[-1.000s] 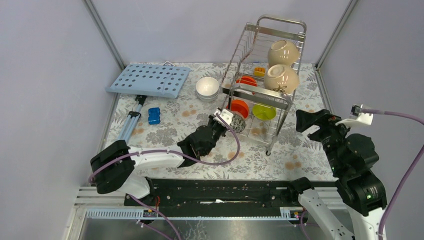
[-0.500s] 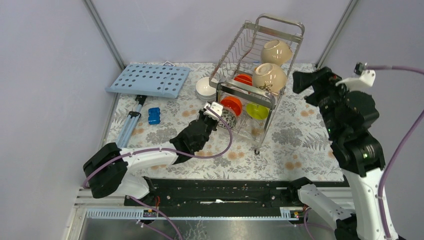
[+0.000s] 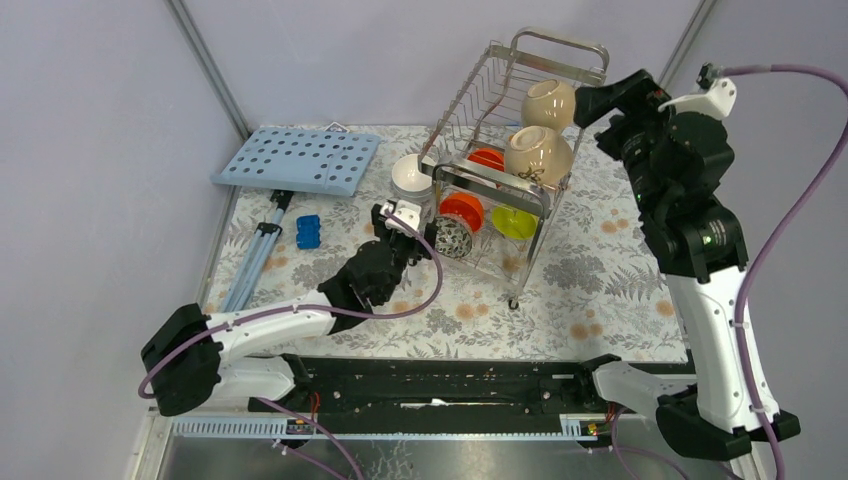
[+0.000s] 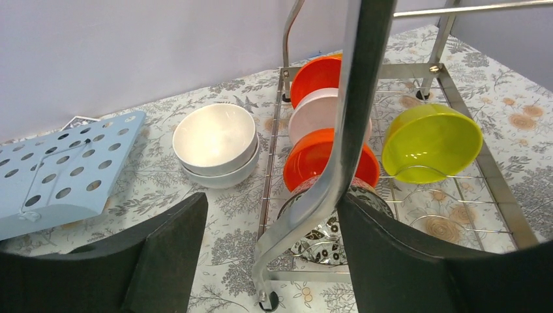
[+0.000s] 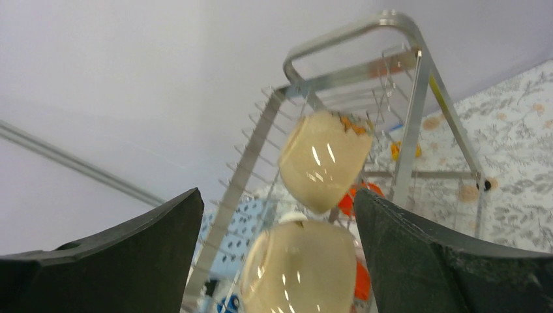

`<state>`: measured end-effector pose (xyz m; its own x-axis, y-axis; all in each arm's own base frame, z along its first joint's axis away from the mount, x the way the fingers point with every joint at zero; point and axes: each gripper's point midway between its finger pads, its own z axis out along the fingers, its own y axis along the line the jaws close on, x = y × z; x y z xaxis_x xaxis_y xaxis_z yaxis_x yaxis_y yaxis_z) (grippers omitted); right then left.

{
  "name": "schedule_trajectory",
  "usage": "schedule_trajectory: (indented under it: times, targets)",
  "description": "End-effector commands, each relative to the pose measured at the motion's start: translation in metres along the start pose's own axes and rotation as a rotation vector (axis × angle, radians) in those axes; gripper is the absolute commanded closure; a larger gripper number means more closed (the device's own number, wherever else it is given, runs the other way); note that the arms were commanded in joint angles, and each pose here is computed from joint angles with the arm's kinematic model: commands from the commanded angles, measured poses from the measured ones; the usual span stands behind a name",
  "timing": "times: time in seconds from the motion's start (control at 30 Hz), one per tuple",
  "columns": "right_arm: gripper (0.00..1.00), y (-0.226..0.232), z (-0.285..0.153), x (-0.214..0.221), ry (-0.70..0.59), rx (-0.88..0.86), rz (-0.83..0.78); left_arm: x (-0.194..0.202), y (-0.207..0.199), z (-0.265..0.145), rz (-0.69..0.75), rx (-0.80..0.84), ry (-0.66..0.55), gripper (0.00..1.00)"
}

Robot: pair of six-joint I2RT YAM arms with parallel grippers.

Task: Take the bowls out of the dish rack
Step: Adjust the dish rack at the center of the board, then pick up the bowl from the dish rack.

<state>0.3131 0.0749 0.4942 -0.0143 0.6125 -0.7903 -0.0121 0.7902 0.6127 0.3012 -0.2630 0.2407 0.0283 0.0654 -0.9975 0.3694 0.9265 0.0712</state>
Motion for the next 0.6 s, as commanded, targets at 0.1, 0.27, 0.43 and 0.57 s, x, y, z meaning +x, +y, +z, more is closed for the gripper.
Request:
schedule_trajectory:
  times: [0.1,0.27,0.43,0.57]
  targets:
    - [0.08,-0.008,0.036,-0.053,-0.063,-0.012,0.196,-0.013,0.004,-0.013,-0.105,0.019,-0.009,0.19]
    - [0.11,-0.033,0.031,-0.033,-0.024,-0.099,0.403,-0.011,0.003,-0.025,-0.151,0.054,0.005,0.17]
    - [0.15,-0.047,0.011,0.009,0.047,-0.244,0.634,-0.012,0.005,-0.034,-0.185,0.068,0.027,0.17]
    - [0.14,-0.045,-0.011,0.026,0.069,-0.295,0.641,-0.018,0.008,-0.043,-0.205,0.075,0.037,0.16]
